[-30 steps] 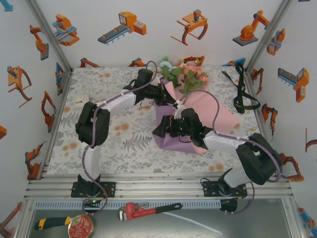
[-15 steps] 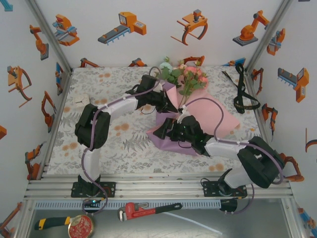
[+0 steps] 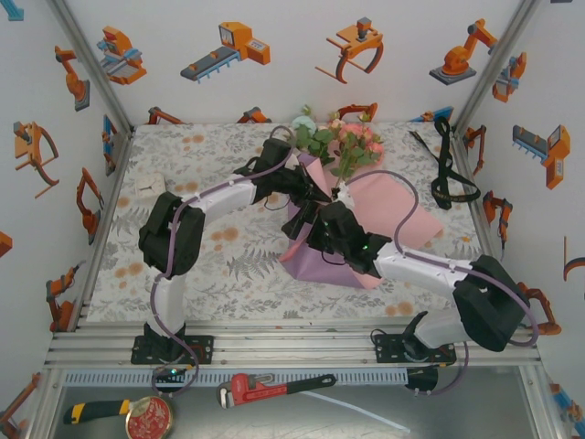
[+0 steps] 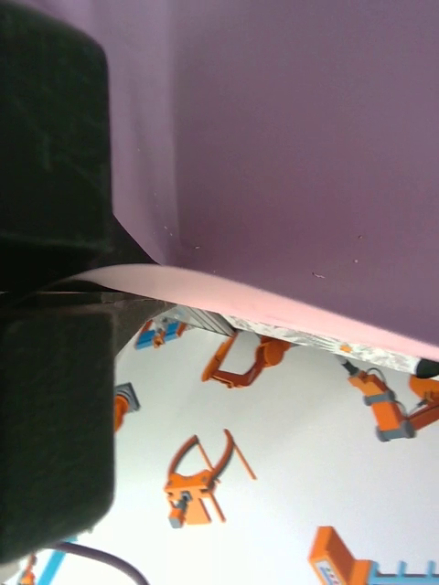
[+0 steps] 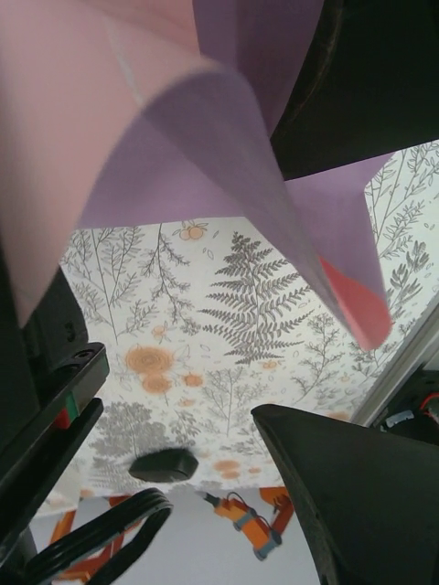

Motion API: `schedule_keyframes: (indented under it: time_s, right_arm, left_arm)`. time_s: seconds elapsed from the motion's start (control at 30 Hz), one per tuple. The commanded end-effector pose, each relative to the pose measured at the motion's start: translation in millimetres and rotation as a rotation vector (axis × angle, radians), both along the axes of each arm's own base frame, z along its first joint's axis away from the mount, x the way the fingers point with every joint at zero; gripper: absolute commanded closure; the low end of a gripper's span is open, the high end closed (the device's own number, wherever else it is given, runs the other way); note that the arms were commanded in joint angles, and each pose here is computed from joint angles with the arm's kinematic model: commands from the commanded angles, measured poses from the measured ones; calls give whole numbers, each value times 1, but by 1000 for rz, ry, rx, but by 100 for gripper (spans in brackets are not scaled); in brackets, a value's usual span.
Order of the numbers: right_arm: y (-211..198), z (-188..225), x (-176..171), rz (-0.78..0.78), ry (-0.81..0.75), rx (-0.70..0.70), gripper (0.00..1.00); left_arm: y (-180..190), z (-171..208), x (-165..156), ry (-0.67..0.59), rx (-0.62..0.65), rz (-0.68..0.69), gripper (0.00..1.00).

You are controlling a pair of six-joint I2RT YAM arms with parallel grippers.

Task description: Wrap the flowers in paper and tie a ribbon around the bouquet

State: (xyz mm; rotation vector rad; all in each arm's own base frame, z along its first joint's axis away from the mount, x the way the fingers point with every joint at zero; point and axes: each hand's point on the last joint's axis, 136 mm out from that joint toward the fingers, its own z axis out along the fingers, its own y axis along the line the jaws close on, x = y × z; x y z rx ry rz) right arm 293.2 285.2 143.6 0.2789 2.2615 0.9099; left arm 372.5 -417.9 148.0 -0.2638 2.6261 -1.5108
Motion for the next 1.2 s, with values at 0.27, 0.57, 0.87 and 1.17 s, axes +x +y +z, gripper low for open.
schedule_keyframes:
  time_s: [0.27, 0.57, 0.87, 1.17]
  right_arm:
    - [-15, -30, 1, -32, 60, -166, 8]
    - [-15, -49, -12, 67, 49, -127, 54]
    - [-34, -67, -17, 65, 76, -78, 80]
    - [-53, -83, -20, 44, 121, -98, 69]
  left_arm:
    - [1, 40, 14, 53, -95, 171, 100]
    - [-2, 44, 16, -1, -83, 130, 86]
    - [33, 95, 51, -305, 17, 80, 49]
    - [134, 57, 87, -337, 280, 239, 50]
